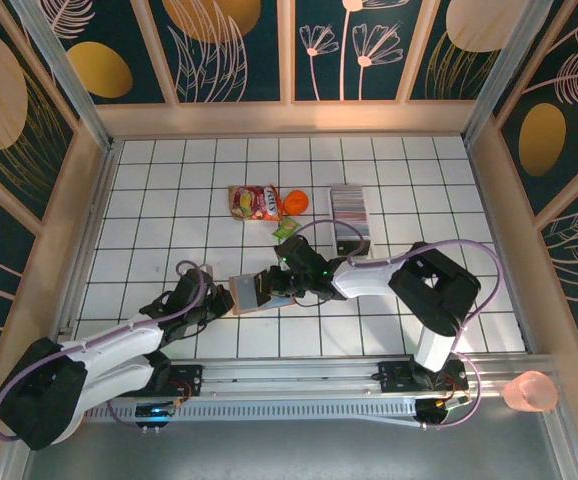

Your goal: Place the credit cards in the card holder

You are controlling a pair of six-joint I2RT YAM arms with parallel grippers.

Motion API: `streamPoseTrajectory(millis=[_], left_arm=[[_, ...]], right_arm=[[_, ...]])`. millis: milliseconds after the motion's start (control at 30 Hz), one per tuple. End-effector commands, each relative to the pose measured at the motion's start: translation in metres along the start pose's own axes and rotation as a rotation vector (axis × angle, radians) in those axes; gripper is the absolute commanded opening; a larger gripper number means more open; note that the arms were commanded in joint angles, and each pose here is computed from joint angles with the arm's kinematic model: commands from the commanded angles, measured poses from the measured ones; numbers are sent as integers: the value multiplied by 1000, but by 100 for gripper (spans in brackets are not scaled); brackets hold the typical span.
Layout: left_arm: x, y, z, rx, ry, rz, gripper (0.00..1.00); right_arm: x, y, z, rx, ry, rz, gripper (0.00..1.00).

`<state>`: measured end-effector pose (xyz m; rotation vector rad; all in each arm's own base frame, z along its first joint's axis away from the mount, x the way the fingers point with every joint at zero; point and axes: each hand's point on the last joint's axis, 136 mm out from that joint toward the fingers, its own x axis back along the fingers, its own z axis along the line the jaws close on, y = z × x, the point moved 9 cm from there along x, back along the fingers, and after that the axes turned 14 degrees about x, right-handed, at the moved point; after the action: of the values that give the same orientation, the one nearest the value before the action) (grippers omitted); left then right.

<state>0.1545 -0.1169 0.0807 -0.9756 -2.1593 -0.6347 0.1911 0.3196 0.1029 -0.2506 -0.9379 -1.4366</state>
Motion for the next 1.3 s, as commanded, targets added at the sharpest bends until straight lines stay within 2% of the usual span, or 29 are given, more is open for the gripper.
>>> streamPoseTrajectory(millis=[0, 200, 633, 1000, 1267], left_arm=[[-2, -3, 8, -17, 17, 0, 0], [-2, -3, 9, -17, 20, -2, 0], [0, -3, 10, -13, 13, -2, 0], [-1, -4, 10, -14, 12, 0, 0], [-1, -3, 10, -13, 12, -3, 0]], right_arm=[[-6, 0, 2, -16, -2, -16, 0], [-6, 0, 1, -17, -1, -28, 0], [-1, 10, 3, 135, -95, 3, 0], [-7, 3, 2, 101, -23, 33, 0], [-6, -5, 0, -10, 38, 11, 0]])
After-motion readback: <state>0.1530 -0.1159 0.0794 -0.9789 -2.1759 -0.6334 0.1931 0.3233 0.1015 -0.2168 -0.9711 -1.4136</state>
